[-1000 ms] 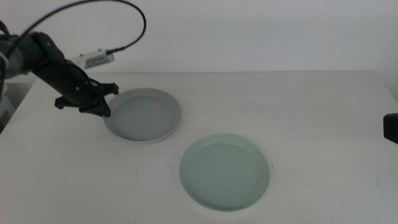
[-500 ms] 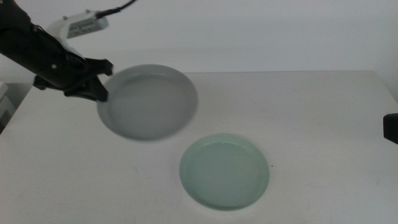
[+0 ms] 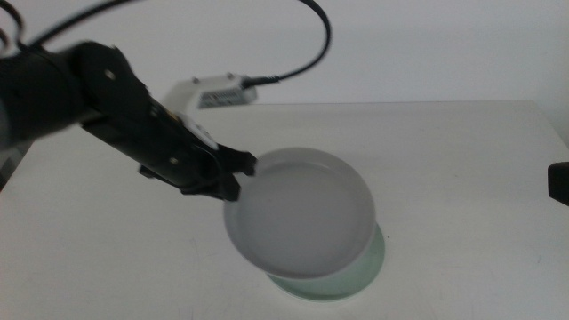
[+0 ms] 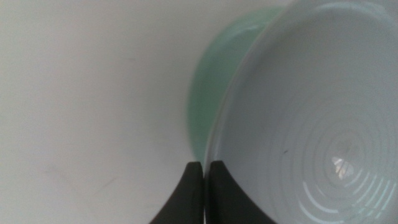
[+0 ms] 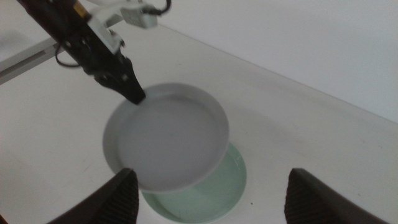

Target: Stack the three bowls on top of each other.

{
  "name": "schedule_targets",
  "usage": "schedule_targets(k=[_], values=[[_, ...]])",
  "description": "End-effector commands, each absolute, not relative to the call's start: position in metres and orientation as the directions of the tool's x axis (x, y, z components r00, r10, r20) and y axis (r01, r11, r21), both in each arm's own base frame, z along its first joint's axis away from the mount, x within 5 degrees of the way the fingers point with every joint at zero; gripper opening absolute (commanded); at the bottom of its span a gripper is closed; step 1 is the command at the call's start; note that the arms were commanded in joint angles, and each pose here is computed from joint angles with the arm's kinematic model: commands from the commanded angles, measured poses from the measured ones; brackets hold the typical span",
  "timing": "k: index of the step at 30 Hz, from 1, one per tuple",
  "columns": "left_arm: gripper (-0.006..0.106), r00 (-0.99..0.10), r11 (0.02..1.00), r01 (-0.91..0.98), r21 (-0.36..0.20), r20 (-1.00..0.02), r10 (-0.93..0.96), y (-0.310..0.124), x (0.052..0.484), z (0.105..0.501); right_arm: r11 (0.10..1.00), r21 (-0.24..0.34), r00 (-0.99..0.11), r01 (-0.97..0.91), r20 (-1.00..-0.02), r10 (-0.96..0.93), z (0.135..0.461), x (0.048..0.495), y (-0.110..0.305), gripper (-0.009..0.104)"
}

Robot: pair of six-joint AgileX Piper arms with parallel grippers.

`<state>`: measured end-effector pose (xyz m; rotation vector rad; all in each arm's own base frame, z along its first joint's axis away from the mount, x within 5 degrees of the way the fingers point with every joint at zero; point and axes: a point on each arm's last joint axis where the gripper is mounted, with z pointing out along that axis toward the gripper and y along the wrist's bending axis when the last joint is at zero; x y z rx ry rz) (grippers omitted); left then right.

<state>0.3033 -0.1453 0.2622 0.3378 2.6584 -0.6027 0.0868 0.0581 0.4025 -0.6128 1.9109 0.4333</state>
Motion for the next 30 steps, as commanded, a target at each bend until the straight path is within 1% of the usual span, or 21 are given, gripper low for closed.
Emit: schedule_targets(k=[1,8,11,13,16,18,21,24,26,27,28,29,30], values=[[0.000,-0.866,0.864,0.309,-0.397,-0.492,0.084,-0.155,0.303,0.276,0.818,0.012,-0.262,-0.575,-0.950,-0.171,0.416,0.089,0.057,0.059],[0.000,-0.883,0.869,0.293,-0.399,-0.463,0.085,-0.174,0.315,0.245,0.818,0.012,-0.262,-0.575,-0.950,-0.171,0.416,0.089,0.057,0.059],[0.000,-0.898,0.871,0.263,-0.415,-0.436,0.063,-0.177,0.320,0.231,0.818,0.012,-0.262,-0.575,-0.950,-0.171,0.416,0.089,0.057,0.059],[0.000,-0.905,0.873,0.255,-0.415,-0.421,0.064,-0.178,0.323,0.224,0.818,0.012,-0.262,-0.575,-0.950,-0.171,0.416,0.089,0.057,0.059],[0.006,-0.908,0.877,0.246,-0.413,-0.414,0.060,-0.179,0.326,0.217,0.818,0.012,-0.262,-0.575,-0.950,-0.171,0.416,0.089,0.057,0.059],[0.014,-0.908,0.878,0.244,-0.412,-0.414,0.059,-0.179,0.327,0.215,0.818,0.012,-0.262,-0.575,-0.950,-0.171,0.416,0.089,0.057,0.059],[0.033,-0.902,0.874,0.268,-0.406,-0.425,0.079,-0.180,0.327,0.215,0.818,0.012,-0.262,-0.575,-0.950,-0.171,0.416,0.089,0.057,0.059],[0.063,-0.885,0.866,0.312,-0.391,-0.451,0.115,-0.179,0.325,0.221,0.818,0.012,-0.262,-0.575,-0.950,-0.171,0.416,0.089,0.057,0.059],[0.084,-0.868,0.859,0.340,-0.384,-0.480,0.129,-0.177,0.322,0.232,0.818,0.012,-0.262,-0.575,-0.950,-0.171,0.416,0.089,0.057,0.059],[0.092,-0.857,0.854,0.356,-0.379,-0.496,0.137,-0.177,0.320,0.238,0.818,0.012,-0.262,-0.575,-0.950,-0.171,0.416,0.089,0.057,0.059],[0.099,-0.842,0.848,0.377,-0.372,-0.519,0.146,-0.175,0.317,0.247,0.818,0.012,-0.262,-0.575,-0.950,-0.171,0.416,0.089,0.057,0.059],[0.103,-0.825,0.843,0.398,-0.362,-0.543,0.156,-0.174,0.313,0.256,0.818,0.012,-0.262,-0.575,-0.950,-0.171,0.416,0.089,0.057,0.059],[0.105,-0.811,0.841,0.410,-0.353,-0.563,0.159,-0.171,0.310,0.264,0.818,0.012,-0.262,-0.575,-0.950,-0.171,0.416,0.089,0.057,0.059]])
